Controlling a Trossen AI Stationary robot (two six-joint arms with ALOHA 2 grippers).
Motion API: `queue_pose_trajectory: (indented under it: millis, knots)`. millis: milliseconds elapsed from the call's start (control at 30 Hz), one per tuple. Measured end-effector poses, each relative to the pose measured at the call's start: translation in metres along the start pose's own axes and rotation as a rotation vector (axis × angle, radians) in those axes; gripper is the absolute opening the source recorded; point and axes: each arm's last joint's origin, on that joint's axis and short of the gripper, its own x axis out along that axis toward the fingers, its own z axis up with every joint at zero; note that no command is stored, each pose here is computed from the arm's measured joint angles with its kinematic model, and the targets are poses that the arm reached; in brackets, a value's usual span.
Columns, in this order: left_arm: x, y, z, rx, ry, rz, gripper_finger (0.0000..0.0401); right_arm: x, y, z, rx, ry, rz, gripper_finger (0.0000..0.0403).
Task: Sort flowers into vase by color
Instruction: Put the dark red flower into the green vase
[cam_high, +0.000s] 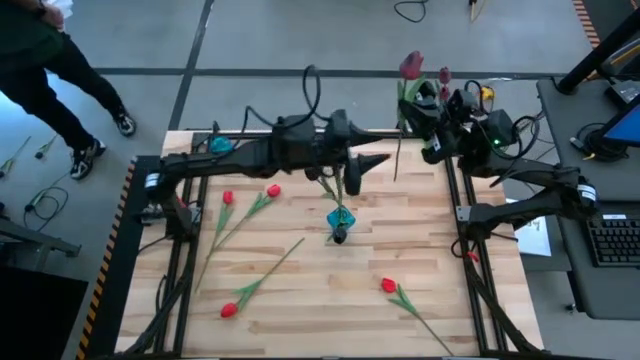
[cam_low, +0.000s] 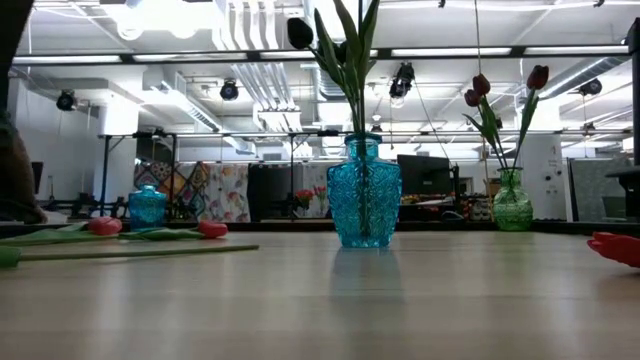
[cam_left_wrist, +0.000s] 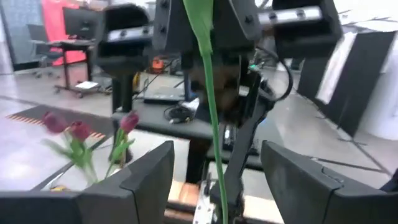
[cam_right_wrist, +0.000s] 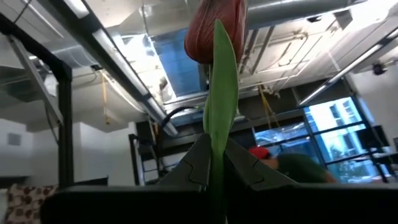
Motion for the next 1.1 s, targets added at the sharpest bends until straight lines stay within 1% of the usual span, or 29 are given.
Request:
queue_pose_trajectory:
  millis: [100, 167, 333, 433, 633, 767, 800, 867, 967, 1100]
  knots:
    - [0.013, 0.002, 0.006, 0.000, -0.007, -0.080, 0.0225, 0.009, 0.002, -0.003, 0.007, 0.005, 0.016, 0.0012]
    - [0.019, 0.001, 0.009, 0.015, -0.003, -0.106, 0.0222, 0.013, 0.001, -0.007, 0.000, 0.015, 0.015, 0.0012]
    - [0.025, -0.001, 0.021, 0.049, 0.010, -0.044, 0.0200, 0.014, -0.002, -0.013, -0.004, 0.038, 0.005, 0.0012]
    - [0.028, 0.000, 0.021, 0.064, 0.037, -0.035, 0.0168, 0.011, -0.002, -0.015, -0.005, 0.046, 0.002, 0.0012]
    - [0.025, 0.000, 0.031, 0.038, 0.025, -0.037, 0.0079, 0.007, -0.001, -0.014, -0.030, 0.040, 0.005, 0.0012]
    - [0.022, 0.002, 0.030, 0.071, 0.089, -0.029, 0.0015, 0.005, -0.003, -0.019, -0.022, 0.076, -0.015, 0.0013]
    - [0.021, 0.002, 0.030, 0.076, 0.106, -0.027, 0.0008, 0.004, -0.003, -0.020, -0.019, 0.094, -0.024, 0.0013]
    - [0.019, 0.002, 0.030, 0.079, 0.141, -0.023, 0.0008, 0.002, -0.004, -0.022, -0.010, 0.144, -0.042, 0.0014]
    - [0.015, 0.003, 0.028, 0.090, 0.215, 0.010, 0.0002, 0.001, -0.004, -0.024, 0.004, 0.215, -0.069, 0.0032]
    - [0.005, 0.004, 0.031, 0.131, 0.295, 0.038, 0.0001, -0.002, -0.001, -0.019, 0.035, 0.279, -0.087, 0.0092]
